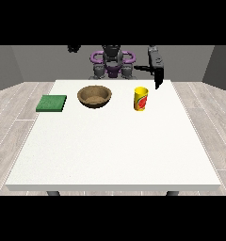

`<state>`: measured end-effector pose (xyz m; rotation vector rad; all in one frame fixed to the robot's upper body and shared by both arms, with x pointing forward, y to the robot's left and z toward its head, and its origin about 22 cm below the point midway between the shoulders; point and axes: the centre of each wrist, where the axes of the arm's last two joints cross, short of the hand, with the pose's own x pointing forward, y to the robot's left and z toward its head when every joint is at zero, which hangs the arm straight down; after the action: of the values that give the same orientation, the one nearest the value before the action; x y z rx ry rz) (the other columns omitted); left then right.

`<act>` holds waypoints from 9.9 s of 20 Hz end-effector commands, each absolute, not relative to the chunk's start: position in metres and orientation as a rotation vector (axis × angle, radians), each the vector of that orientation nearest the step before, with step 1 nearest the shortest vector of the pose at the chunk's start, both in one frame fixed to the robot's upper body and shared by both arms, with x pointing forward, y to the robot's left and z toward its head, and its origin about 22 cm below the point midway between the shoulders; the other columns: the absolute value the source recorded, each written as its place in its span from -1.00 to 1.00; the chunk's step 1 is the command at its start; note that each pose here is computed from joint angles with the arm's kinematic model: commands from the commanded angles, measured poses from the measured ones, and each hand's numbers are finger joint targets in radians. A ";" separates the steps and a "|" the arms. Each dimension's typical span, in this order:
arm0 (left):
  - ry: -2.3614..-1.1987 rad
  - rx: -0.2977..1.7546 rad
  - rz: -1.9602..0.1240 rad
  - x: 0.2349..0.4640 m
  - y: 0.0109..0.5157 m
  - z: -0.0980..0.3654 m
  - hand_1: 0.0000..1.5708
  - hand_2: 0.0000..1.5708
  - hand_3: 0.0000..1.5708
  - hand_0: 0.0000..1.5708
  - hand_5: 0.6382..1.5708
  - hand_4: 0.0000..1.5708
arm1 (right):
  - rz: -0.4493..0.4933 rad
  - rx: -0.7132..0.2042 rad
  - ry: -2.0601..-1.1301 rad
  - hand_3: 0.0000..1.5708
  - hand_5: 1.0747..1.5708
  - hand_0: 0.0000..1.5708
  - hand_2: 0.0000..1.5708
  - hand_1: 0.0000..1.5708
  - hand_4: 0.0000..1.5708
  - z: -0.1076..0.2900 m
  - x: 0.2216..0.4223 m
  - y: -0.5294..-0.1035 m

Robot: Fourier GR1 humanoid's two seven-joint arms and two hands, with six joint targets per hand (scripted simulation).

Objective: Pick the cup and pour the ball into the bowl, then pick the bowl and place it on the pad

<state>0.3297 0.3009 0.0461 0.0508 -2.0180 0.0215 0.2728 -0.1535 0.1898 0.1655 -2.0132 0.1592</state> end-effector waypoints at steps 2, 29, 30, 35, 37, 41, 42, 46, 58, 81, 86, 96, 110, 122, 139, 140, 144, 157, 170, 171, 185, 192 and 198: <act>-1.926 0.022 0.007 0.320 0.302 -0.008 -1.00 -1.00 -1.00 -1.00 0.65 -1.00 | 0.143 0.147 -1.982 -1.00 0.99 -1.00 -1.00 -1.00 -1.00 0.206 0.269 -0.169; -2.062 0.487 -0.026 0.336 0.359 -0.041 0.68 1.00 1.00 0.68 0.84 0.28 | 0.210 0.205 -2.149 -1.00 0.97 -1.00 -1.00 -1.00 -1.00 0.223 0.219 -0.243; -2.056 0.487 -0.063 0.332 0.345 -0.054 0.68 1.00 1.00 0.68 0.82 0.30 | 0.210 0.182 -2.163 -1.00 0.95 -1.00 -1.00 -1.00 -1.00 0.234 0.221 -0.248; -2.018 0.517 -0.057 0.323 0.334 -0.073 0.69 1.00 1.00 0.69 0.80 0.36 | 0.205 0.200 -2.120 -1.00 0.95 -1.00 -1.00 -1.00 -0.84 0.228 0.213 -0.268; -1.985 0.550 -0.151 0.334 0.328 -0.060 0.70 1.00 1.00 0.70 0.81 0.36 | 0.145 0.180 -2.034 -1.00 0.95 -1.00 -1.00 -1.00 -0.88 0.215 0.234 -0.288; -1.958 0.623 -0.279 0.368 0.303 -0.026 0.72 1.00 1.00 0.72 0.85 0.42 | 0.135 0.190 -1.987 -1.00 0.95 -1.00 -1.00 -1.00 -0.76 0.202 0.243 -0.288; -1.943 0.616 -0.324 0.366 0.286 -0.034 0.73 1.00 1.00 0.73 0.85 0.42 | 0.102 0.137 -1.958 -1.00 0.95 -1.00 -1.00 -1.00 -0.76 0.198 0.249 -0.296; -1.921 0.755 -0.445 0.391 0.252 -0.008 0.78 1.00 1.00 0.78 0.90 0.39 | 0.115 0.168 -1.967 -1.00 0.95 -1.00 -1.00 -1.00 -0.70 0.193 0.257 -0.286; -1.831 1.140 -0.637 0.425 0.213 0.032 0.80 1.00 1.00 0.80 0.99 0.20 | 0.147 0.199 -2.007 -1.00 0.97 -1.00 -1.00 -1.00 -0.59 0.199 0.270 -0.283; -1.401 1.750 -1.864 0.410 0.091 0.003 0.91 1.00 1.00 0.91 0.86 0.35 | 0.051 0.153 -1.717 -1.00 0.98 -1.00 -1.00 -1.00 -0.53 0.106 0.291 -0.284; -1.431 1.759 -1.882 0.397 0.065 0.007 0.91 1.00 1.00 0.91 0.86 0.35 | 0.041 0.111 -1.722 -1.00 0.97 -1.00 -1.00 -1.00 -0.52 0.103 0.300 -0.307; -1.635 1.354 -0.894 0.425 0.162 0.037 0.51 1.00 1.00 0.51 1.00 -0.06 | 0.016 0.097 -1.743 -1.00 0.97 -1.00 -1.00 -1.00 -0.54 0.104 0.273 -0.315; -1.870 0.614 -0.061 0.376 0.183 0.000 0.74 1.00 1.00 0.74 0.95 0.58 | 0.019 0.104 -1.831 -1.00 0.98 -1.00 -1.00 -1.00 -0.43 0.116 0.252 -0.291; -2.184 0.015 0.278 0.385 0.324 0.042 -1.00 -1.00 -1.00 -1.00 0.96 -1.00 | 0.015 0.087 -1.995 -1.00 0.99 -1.00 -1.00 -1.00 -0.38 0.153 0.236 -0.225; -2.194 0.133 -0.009 0.392 0.407 0.242 -1.00 -1.00 -1.00 -1.00 0.91 -1.00 | -0.134 0.125 -1.763 -1.00 1.00 -1.00 -1.00 -1.00 -0.54 0.023 0.299 -0.258; -2.229 0.137 -0.012 0.392 0.405 0.243 -1.00 -1.00 -1.00 -1.00 0.92 -1.00 | -0.150 0.116 -1.774 -1.00 1.00 -1.00 -1.00 -1.00 -0.57 0.021 0.307 -0.266; -2.332 0.147 -0.024 0.380 0.418 0.299 -1.00 -1.00 -1.00 -1.00 0.95 -1.00 | -0.125 0.116 -1.797 -1.00 1.00 -1.00 -1.00 -1.00 -0.65 -0.002 0.313 -0.262; -2.298 0.103 -0.032 0.371 0.419 0.329 -1.00 -1.00 -1.00 -1.00 0.92 -1.00 | -0.204 0.133 -1.666 -1.00 1.00 -1.00 -1.00 -1.00 -0.52 -0.032 0.345 -0.252; -2.327 0.044 -0.084 0.369 0.407 0.348 -1.00 -1.00 -1.00 -1.00 0.94 -1.00 | -0.263 0.080 -1.676 -1.00 1.00 -1.00 -1.00 -1.00 -0.45 -0.024 0.362 -0.221; -2.322 0.037 -0.089 0.369 0.401 0.351 -1.00 -1.00 -1.00 -1.00 0.93 -1.00 | -0.246 0.092 -1.656 -1.00 0.99 -1.00 -1.00 -1.00 -0.45 -0.041 0.351 -0.220; -2.317 0.029 -0.055 0.363 0.420 0.363 -1.00 -1.00 -1.00 -1.00 0.95 -1.00 | -0.108 -0.289 -1.469 1.00 0.50 1.00 1.00 1.00 0.50 -0.051 0.335 -0.224; -2.162 0.160 0.071 0.361 0.474 0.303 -1.00 -1.00 -1.00 -1.00 0.94 -1.00 | 0.112 -0.363 -1.411 1.00 0.54 1.00 1.00 1.00 0.60 0.041 0.370 -0.226; -2.183 0.217 0.097 0.325 0.528 0.278 -1.00 -1.00 -1.00 -1.00 0.94 -1.00 | 0.130 -0.327 -1.360 1.00 0.66 1.00 1.00 1.00 0.60 0.069 0.373 -0.239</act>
<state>0.3480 0.4954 0.2887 0.1812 -2.1713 0.0774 0.3730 -0.2332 0.0551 -0.3402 -1.3984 0.1044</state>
